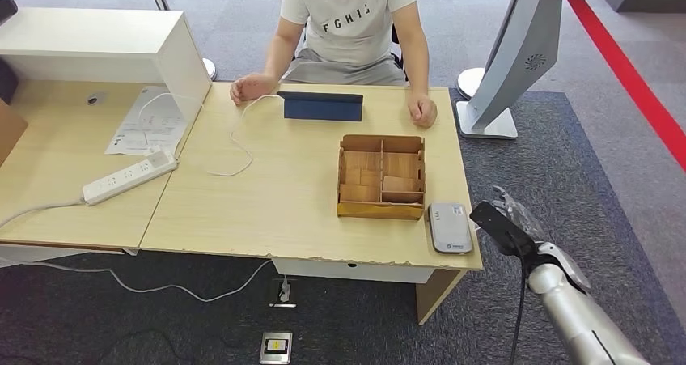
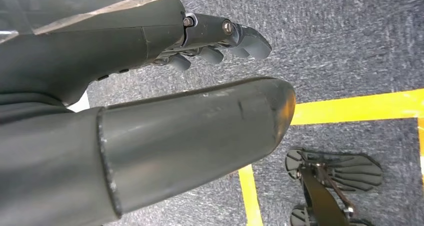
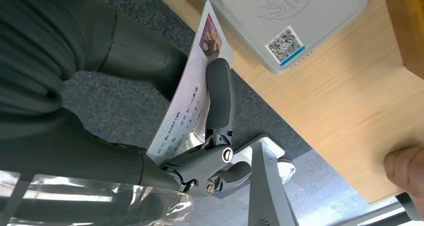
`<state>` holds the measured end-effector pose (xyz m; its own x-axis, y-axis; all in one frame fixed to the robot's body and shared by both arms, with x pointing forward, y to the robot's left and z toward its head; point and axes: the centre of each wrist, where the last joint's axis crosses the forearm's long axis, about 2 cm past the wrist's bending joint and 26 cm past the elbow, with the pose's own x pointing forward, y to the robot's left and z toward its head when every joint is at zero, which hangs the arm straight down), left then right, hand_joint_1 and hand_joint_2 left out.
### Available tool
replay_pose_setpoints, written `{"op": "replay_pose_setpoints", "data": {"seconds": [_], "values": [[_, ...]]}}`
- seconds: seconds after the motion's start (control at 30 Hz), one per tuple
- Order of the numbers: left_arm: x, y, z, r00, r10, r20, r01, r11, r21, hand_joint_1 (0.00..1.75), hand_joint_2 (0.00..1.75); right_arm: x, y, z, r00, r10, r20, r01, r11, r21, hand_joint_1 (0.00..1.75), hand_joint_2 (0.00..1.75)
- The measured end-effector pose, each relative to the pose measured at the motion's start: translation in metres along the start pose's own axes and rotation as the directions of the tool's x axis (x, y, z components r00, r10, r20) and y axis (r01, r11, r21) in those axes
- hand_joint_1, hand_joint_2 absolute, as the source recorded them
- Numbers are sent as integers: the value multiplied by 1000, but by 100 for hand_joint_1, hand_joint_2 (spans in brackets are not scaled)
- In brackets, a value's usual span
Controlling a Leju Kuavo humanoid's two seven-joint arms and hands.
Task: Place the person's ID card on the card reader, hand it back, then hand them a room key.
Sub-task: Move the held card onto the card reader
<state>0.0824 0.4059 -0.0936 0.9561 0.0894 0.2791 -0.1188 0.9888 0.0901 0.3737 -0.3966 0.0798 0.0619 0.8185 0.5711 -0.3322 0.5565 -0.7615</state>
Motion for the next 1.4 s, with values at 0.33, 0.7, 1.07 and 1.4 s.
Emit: {"op": "replay_pose_setpoints", "data": {"seconds": [0.33,0.7,1.07,1.4], "values": [[4,6,0,999,-12,45,13,999,-29,0,0,-24,8,17,999,-15,-29,16,1000,17,175,175],[5,7,1,998,-19,57,21,999,-42,0,0,-27,3,21,1000,2,-17,-2,1000,6,175,175],[5,8,1,997,-26,71,30,998,-46,0,0,-17,-12,18,999,-1,42,2,1000,-21,175,175],[5,8,1,996,-24,91,29,998,-48,0,0,28,-10,12,988,-6,155,6,1000,-1,175,175]]}}
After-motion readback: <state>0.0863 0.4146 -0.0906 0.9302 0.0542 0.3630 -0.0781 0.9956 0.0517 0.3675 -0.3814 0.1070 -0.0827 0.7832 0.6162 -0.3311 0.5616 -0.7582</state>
